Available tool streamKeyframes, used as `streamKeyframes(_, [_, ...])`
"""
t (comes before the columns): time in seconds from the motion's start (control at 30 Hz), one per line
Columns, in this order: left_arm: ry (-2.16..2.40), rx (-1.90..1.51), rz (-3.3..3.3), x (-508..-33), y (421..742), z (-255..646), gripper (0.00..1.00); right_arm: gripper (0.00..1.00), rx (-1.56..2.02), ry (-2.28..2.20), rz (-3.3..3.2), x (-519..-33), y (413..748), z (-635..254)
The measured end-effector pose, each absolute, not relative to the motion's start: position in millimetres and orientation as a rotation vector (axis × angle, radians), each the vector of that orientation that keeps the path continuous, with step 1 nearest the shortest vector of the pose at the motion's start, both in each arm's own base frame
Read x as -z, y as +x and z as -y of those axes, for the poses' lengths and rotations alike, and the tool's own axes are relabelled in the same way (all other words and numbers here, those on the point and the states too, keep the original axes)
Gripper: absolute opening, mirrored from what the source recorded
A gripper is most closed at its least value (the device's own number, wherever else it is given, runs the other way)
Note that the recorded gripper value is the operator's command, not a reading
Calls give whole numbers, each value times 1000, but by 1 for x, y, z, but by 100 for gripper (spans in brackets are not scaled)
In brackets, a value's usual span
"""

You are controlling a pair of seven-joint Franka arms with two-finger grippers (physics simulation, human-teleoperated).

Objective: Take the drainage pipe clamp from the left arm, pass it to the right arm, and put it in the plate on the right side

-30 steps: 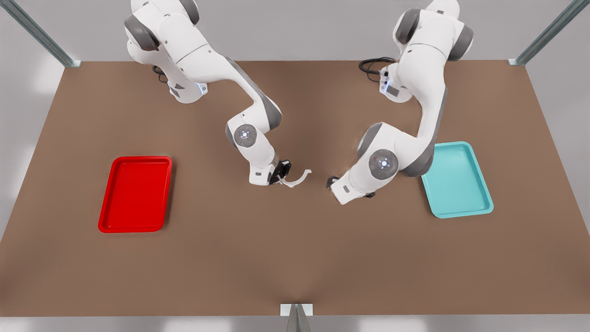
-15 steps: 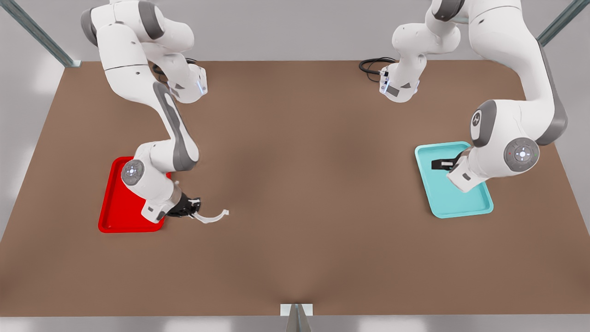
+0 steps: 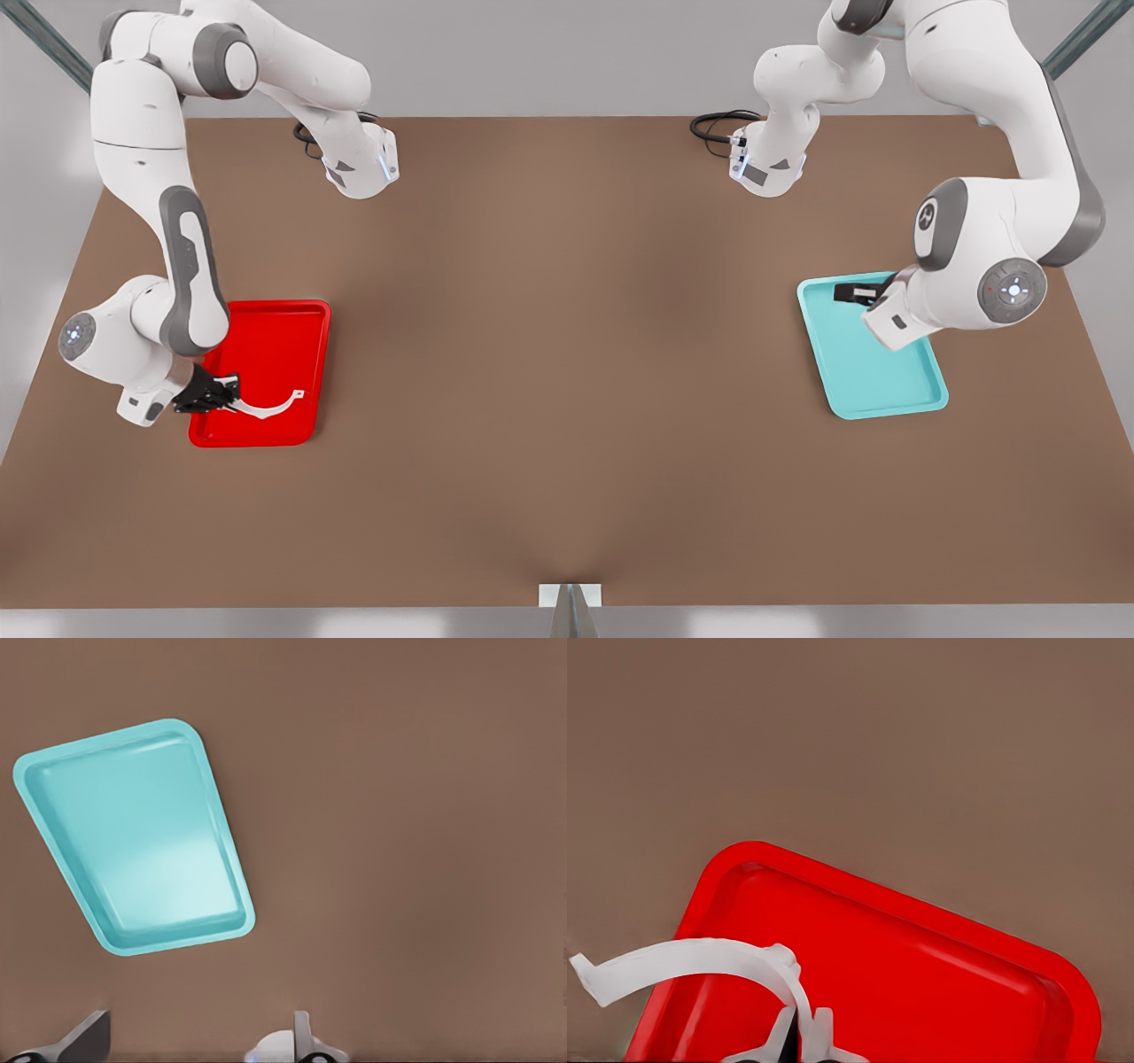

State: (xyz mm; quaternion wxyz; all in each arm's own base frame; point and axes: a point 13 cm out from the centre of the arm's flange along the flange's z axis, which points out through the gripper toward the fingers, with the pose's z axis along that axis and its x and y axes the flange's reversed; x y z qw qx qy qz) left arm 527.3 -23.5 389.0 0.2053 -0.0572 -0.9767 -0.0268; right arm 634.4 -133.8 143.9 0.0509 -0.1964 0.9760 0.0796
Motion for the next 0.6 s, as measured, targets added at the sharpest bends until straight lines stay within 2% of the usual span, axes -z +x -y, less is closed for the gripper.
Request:
streamKeyframes(0.2, [-180, 65, 2691, -390, 520, 22, 100, 21, -247, -807, -2927, -125, 622, 164])
streamKeyframes(0.23, [-183, 65, 2688, -390, 519, 22, 100, 100, -246, -843, -2918, -123, 621, 165])
streamKeyframes(0.5, [-206, 60, 2682, -390, 518, 21, 100, 100, -206, -1053, -2830, -124, 629, 169])
streamKeyframes(0.53, [-208, 60, 2683, -390, 518, 21, 100, 100, -214, -1057, -2810, -126, 636, 166])
streamKeyframes(0.6, [-212, 59, 2682, -391, 518, 21, 100, 100, -212, -1070, -2737, -159, 675, 154])
